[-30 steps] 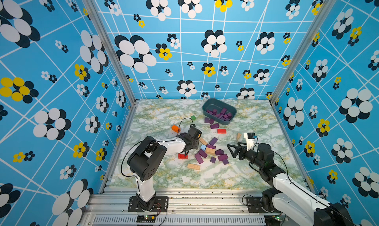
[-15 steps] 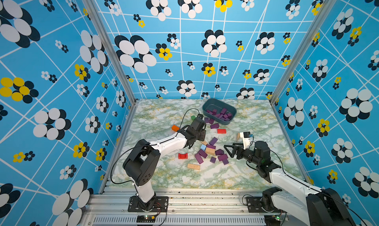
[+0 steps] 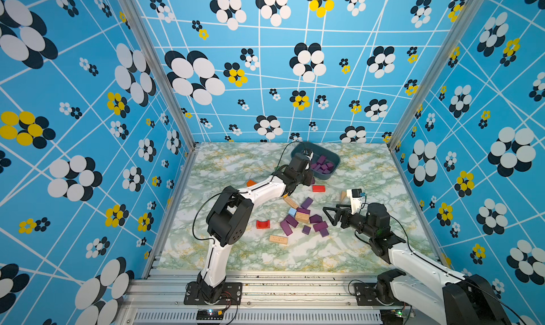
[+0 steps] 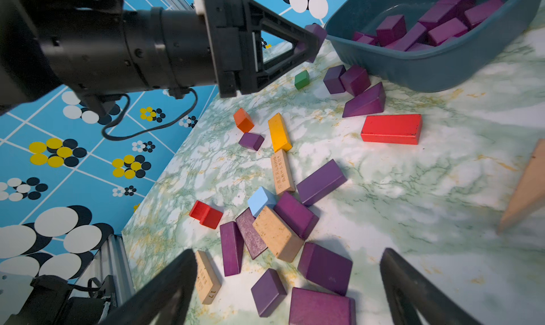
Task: Pick purple bricks into the storage bin
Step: Place the building block in the storage box, then pick up the building block from the center of the board.
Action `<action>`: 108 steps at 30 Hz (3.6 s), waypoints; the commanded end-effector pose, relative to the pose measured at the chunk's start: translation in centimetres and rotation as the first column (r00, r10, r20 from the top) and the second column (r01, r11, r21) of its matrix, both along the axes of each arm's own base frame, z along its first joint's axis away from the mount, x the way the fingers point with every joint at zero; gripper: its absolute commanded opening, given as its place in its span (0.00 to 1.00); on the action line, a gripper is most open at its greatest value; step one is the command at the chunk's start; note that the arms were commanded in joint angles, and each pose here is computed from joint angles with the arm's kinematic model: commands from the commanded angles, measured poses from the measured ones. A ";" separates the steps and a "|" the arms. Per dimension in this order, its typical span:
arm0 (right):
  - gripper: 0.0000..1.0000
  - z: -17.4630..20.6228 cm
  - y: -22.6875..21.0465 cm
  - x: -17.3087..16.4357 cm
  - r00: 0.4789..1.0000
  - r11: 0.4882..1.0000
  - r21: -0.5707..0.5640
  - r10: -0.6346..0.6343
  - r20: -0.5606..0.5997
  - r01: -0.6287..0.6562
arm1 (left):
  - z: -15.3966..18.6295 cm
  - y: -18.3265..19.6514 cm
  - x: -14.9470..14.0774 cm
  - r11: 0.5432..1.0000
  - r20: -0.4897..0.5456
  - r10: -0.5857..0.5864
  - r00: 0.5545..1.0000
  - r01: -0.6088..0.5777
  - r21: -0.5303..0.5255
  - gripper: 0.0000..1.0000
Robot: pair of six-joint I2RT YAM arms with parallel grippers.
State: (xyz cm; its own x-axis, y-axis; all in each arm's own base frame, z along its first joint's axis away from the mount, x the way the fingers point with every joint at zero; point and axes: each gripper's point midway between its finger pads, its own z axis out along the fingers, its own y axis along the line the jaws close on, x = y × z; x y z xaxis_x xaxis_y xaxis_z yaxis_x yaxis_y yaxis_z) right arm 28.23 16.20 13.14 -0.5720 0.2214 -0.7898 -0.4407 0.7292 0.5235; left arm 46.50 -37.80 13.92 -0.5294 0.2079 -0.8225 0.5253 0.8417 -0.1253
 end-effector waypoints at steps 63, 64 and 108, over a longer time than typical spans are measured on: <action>0.65 -8.5 -0.7 0.9 0.908 0.887 -0.460 -0.219 -0.358 0.033 | 1.7 16.5 -18.2 0.999 0.227 -0.036 0.973 0.041 -0.018 1.00; 0.62 -8.6 -0.4 0.8 0.901 0.890 -0.455 -0.224 -0.373 0.033 | 1.4 16.6 -18.4 0.999 0.233 -0.037 0.972 0.043 -0.024 0.99; 0.68 -9.1 3.3 -2.3 0.868 0.758 -0.642 -0.239 -0.436 -0.114 | 0.5 16.9 -19.4 0.990 0.206 0.004 0.979 0.025 -0.138 1.00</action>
State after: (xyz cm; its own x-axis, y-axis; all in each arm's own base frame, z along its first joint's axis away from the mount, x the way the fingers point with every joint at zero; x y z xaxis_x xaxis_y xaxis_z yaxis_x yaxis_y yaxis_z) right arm 26.11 20.16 4.34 -0.9033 -0.1319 -0.4082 -0.1964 0.9731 0.1202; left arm 27.45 -20.66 14.34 -0.3475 0.0962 -0.9327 0.5457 0.8296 -0.1178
